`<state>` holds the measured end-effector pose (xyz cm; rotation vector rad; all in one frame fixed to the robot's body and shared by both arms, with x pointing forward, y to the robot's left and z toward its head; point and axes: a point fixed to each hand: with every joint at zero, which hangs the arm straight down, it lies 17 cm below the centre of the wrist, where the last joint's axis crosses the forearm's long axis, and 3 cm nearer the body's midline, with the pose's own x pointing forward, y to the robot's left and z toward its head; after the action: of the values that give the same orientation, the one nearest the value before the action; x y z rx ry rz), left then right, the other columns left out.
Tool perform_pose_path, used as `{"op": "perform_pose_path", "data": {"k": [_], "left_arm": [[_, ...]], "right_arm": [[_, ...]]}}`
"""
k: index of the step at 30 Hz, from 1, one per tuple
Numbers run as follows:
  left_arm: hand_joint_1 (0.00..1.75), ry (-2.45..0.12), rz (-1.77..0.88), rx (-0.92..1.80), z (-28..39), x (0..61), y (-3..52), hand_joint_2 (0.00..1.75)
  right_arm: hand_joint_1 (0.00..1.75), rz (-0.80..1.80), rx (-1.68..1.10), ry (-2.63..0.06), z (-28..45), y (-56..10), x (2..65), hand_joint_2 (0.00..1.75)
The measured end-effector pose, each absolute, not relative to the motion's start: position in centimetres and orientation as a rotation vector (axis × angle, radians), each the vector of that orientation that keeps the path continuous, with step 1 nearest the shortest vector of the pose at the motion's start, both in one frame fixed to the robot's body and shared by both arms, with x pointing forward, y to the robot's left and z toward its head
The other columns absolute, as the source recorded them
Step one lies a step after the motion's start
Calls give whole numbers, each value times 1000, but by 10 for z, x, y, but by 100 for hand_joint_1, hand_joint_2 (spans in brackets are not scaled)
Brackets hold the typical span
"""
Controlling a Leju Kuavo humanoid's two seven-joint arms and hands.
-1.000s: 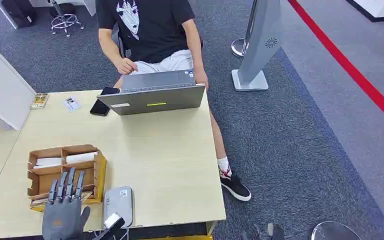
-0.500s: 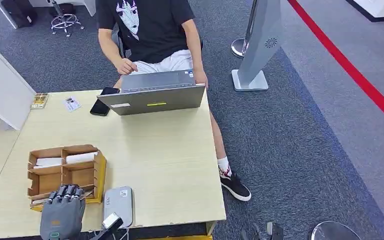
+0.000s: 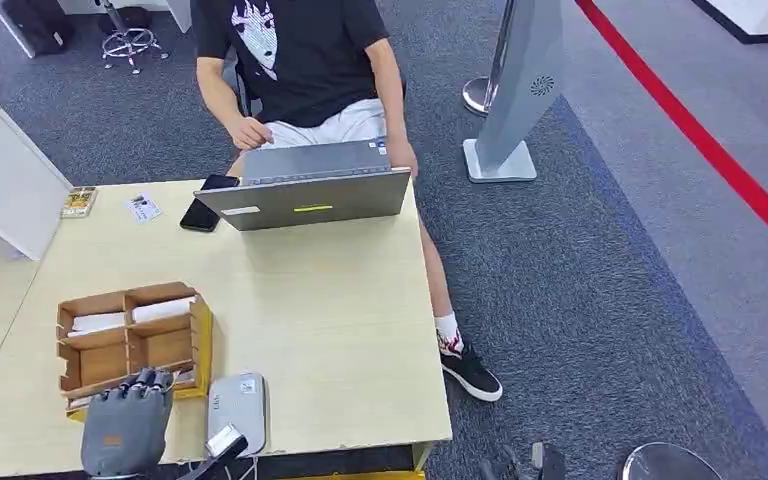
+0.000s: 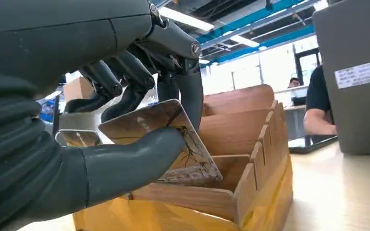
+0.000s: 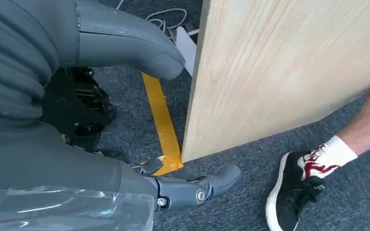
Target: Pass the card to the sensor for recognition and then transmit it.
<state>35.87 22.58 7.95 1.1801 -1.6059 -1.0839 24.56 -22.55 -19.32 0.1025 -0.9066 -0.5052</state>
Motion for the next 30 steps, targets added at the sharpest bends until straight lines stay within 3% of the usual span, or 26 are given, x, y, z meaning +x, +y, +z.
{"op": "perform_pose_path", "data": {"k": [13, 23, 30], "left_arm": [[175, -1630, -1075, 1252, 103, 367, 234, 175], [175, -1756, -1163, 1528, 262, 464, 260, 175], [175, -1602, -1179, 1648, 300, 544, 321, 175]], "right_arm": [[0, -498, 120, -907, -192, -222, 248, 175], [0, -456, 161, -918, -183, -209, 269, 175], [0, -416, 195, -921, -177, -194, 281, 175]]}}
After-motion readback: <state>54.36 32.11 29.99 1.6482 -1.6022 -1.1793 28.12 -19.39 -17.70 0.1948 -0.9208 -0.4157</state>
